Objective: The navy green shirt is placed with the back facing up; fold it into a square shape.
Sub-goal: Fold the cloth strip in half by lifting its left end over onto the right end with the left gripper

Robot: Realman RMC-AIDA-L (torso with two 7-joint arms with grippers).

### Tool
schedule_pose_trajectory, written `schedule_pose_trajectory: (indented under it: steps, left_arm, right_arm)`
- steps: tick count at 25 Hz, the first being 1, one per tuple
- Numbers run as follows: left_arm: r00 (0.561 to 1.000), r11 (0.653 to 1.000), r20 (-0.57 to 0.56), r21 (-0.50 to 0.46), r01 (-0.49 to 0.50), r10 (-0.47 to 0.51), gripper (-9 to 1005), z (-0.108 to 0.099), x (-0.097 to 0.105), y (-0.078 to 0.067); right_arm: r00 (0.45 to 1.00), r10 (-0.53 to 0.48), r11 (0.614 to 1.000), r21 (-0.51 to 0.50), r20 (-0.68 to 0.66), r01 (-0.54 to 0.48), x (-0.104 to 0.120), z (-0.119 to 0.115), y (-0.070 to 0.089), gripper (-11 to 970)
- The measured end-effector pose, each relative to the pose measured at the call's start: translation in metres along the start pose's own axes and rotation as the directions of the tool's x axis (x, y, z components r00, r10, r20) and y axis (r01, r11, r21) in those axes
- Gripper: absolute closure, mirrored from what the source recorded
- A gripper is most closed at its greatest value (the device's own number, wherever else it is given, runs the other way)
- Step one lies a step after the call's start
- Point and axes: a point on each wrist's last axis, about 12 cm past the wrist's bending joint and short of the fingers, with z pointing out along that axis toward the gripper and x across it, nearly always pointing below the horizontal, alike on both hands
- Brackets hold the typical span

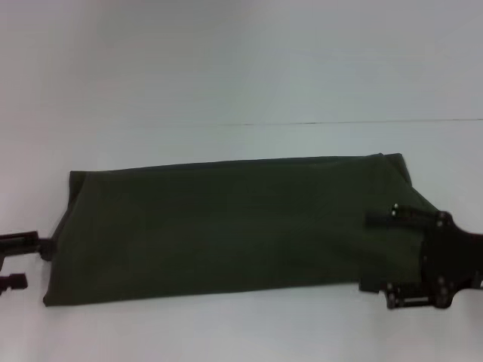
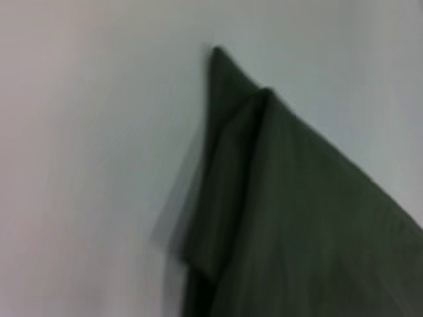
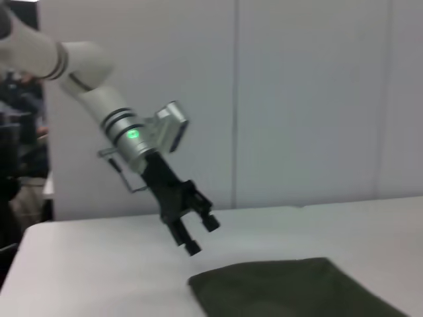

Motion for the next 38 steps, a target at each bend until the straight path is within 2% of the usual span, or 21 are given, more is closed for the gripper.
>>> schedule_pose_trajectory:
  steps: [3,12,17,24,38]
  left_arm:
    - [0.999,0.999,0.013,0.002,0.035,-0.035,91,-0.001,0.005,0.008]
    - [0.998,0.998,-0.001,-0.006,0.068,-0.068,99,0.005,0.011,0.013]
    - [0.997,0.997,0.008,-0.022,0.077,-0.077,104,0.009,0.012,0.017]
    - [0.997,0.997,-0.003,-0.025,0.079,-0.079,111,0.020,0.010,0.015]
    - [0.996,0.994,-0.003,-0.063,0.091,-0.091,125,0.028,0.010,0.018]
  right_arm:
    - [1.000,-0.008,1.000,-0.030,-0.010,0.008,0.002,0.001,0.004,15]
    - [0.999,-0.018,0.995,-0.099,-0.033,0.015,0.006,0.006,0.011,15]
    - [0.999,-0.019,0.995,-0.101,-0.038,0.015,0.007,0.006,0.012,14]
    - [0.999,-0.018,0.995,-0.098,-0.039,0.014,0.007,0.006,0.012,15]
    - [0.999,-0.019,0.996,-0.092,-0.037,0.015,0.007,0.006,0.011,14]
